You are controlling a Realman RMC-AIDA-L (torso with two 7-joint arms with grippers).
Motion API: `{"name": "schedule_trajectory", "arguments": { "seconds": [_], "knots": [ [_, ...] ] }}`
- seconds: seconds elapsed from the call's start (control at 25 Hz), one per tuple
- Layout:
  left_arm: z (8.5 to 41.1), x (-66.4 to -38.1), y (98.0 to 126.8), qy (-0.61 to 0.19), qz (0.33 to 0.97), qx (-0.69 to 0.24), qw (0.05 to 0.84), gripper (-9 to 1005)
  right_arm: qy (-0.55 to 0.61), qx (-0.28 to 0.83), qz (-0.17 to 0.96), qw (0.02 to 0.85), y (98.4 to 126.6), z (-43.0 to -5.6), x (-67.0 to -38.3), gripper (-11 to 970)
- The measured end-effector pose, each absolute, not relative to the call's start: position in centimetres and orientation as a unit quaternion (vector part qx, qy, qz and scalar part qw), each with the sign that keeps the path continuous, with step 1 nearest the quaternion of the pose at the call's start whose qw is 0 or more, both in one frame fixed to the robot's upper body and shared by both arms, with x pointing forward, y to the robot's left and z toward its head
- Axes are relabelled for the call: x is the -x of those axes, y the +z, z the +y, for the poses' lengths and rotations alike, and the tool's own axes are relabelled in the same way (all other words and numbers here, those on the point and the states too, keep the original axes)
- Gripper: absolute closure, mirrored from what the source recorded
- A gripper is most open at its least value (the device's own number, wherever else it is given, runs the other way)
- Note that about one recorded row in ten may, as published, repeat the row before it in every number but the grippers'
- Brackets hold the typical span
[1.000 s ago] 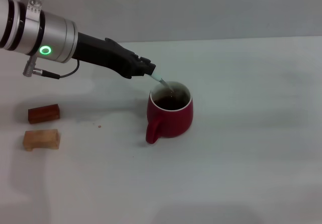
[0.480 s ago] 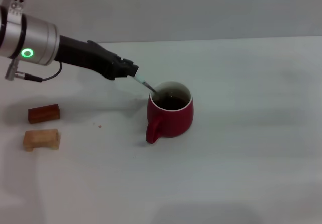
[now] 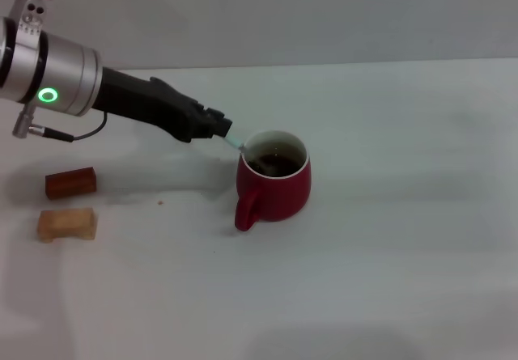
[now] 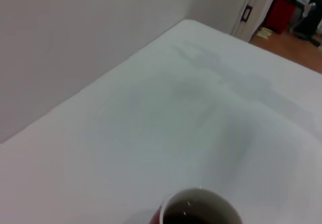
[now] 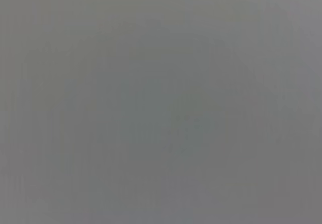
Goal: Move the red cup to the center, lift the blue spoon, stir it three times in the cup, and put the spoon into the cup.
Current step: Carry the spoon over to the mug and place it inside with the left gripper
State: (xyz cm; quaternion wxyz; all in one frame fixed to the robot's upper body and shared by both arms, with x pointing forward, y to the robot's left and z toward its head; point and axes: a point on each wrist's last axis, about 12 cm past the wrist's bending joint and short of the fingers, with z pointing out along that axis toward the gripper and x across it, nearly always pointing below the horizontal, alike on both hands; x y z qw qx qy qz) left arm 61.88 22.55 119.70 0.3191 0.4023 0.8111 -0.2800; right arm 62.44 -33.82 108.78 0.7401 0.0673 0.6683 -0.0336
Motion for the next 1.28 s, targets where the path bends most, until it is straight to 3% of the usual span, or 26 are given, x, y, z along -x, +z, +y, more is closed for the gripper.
{"name": "schedule_trajectory", "arguments": {
  "seconds": [0.8, 1.28],
  "knots": [
    [23.2, -62.0, 119.5, -0.273, 0.815, -0.388, 0.332, 814, -0.033, -0.066, 0.666, 0.742, 109.0, -33.7, -62.7, 469],
    [21.8, -62.1, 119.6, -0.293, 0.804, -0.396, 0.334, 804, -0.032, -0.068, 0.672, 0.737, 108.8, -33.7, -62.6, 469]
  ]
}}
